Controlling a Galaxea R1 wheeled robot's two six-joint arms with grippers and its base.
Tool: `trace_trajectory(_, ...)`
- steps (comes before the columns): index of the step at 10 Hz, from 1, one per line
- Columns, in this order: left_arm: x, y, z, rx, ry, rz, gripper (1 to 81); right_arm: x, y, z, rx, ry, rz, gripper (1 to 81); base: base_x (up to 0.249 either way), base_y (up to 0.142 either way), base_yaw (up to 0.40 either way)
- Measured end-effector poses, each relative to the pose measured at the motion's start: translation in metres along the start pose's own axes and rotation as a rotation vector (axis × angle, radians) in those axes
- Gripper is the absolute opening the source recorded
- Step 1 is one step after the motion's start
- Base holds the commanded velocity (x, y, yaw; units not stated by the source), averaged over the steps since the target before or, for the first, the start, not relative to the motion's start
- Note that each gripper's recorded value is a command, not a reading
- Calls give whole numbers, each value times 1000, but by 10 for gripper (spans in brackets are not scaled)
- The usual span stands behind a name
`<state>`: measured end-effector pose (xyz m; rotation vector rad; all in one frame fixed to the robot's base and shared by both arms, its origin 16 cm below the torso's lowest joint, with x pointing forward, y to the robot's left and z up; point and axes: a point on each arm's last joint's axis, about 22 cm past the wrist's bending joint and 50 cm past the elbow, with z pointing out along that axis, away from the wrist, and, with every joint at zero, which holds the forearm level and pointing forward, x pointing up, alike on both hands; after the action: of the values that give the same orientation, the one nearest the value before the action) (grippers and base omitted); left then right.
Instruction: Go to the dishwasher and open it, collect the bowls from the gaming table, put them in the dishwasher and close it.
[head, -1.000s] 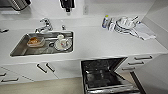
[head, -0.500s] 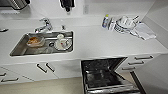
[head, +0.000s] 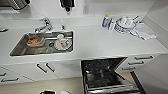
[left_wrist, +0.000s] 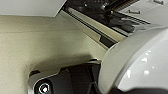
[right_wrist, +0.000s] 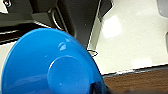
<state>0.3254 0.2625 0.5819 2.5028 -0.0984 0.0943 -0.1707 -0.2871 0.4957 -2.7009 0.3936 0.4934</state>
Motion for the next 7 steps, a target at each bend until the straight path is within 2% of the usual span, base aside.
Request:
trace_trajectory(1, 25, 6, 0, -3, 22, 24, 10, 3, 0, 1, -1, 3, 0, 10, 0, 0, 0)
trace_trajectory(2, 45, 16, 3, -11, 31, 47, 10, 6, 0, 1, -1, 6, 0, 10, 0, 0, 0)
trace_trajectory(3, 62, 29, 9, -20, 29, 72, 10, 8, 0, 1, -1, 8, -1, 10, 0, 0, 0)
trace_trajectory(5, 93, 70, 27, -66, 27, 120, 10, 8, 1, 1, -3, 9, -1, 10, 0, 0, 0)
trace_trajectory(6, 101, 87, 36, -87, 19, 132, 10, 9, 2, 1, -5, 9, -1, 10, 0, 0, 0)
trace_trajectory(7, 105, 97, 45, -95, 8, 132, 10, 8, 1, 1, -5, 8, -1, 10, 0, 0, 0)
